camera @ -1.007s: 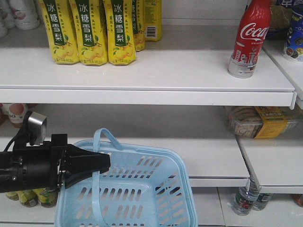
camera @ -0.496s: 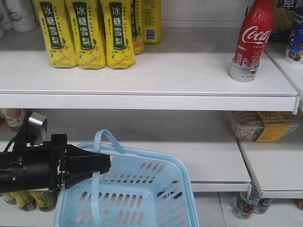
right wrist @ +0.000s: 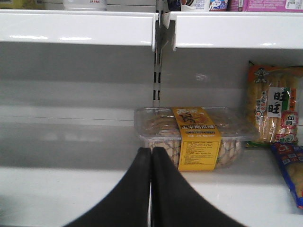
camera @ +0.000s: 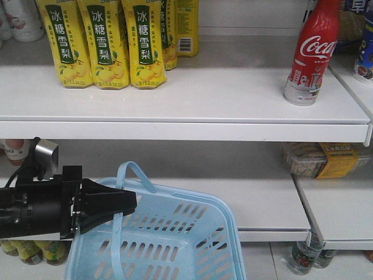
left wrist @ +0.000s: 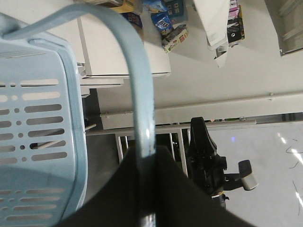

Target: Place coke in basket with both arms

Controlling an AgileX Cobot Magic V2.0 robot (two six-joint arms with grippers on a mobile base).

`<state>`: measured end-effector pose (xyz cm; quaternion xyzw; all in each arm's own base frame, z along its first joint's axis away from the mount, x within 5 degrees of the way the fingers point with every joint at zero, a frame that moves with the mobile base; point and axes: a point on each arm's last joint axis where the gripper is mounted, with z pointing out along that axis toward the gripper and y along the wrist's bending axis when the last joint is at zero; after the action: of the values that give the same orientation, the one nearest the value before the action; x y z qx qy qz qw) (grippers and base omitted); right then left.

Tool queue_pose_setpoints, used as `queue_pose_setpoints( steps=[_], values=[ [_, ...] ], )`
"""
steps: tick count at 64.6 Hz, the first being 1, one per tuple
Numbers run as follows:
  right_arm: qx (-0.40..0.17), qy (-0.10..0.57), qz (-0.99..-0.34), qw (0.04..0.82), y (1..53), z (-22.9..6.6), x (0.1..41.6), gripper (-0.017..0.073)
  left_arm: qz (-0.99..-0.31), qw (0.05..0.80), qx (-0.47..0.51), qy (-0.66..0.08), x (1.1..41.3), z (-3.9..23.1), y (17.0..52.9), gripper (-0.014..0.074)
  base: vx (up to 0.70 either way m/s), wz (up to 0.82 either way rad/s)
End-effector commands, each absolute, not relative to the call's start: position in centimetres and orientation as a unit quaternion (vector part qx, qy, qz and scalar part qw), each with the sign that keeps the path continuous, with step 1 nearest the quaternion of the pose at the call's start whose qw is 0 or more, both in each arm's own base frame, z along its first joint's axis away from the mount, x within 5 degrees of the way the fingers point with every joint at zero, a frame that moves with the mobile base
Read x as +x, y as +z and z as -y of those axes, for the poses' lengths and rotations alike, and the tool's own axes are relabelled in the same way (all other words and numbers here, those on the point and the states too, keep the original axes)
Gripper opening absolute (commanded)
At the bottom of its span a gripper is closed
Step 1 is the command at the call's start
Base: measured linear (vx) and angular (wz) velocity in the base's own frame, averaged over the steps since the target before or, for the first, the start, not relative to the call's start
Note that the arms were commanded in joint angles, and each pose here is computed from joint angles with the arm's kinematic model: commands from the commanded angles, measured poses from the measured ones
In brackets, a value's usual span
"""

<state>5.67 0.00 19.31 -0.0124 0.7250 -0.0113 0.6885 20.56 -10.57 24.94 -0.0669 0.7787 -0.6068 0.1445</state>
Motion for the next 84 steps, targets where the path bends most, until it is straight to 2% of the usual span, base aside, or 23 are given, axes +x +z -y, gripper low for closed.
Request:
queue_pose_setpoints(
  steps=[1,73,84],
  values=[
    [-0.014,-0.014,-0.696,0.718,19.8,0.0,5.6,-0.0010,-0.734,0.168,-0.069,-0.654,20.7,10.7,27.1,-0.0006,0.02,0.00],
    [-0.014,-0.014,-0.696,0.718,19.8,0.0,5.6,-0.0010,-0.734,0.168,-0.069,-0.654,20.7,10.7,27.1,-0.0006,0.00,0.00],
    [-0.005,-0.004,-0.670,0.743,20.9,0.0,5.5,-0.0010,-0.734,0.168,-0.069,-0.654,20.7,10.7,27.1,-0.0006,0.00,0.00]
  ],
)
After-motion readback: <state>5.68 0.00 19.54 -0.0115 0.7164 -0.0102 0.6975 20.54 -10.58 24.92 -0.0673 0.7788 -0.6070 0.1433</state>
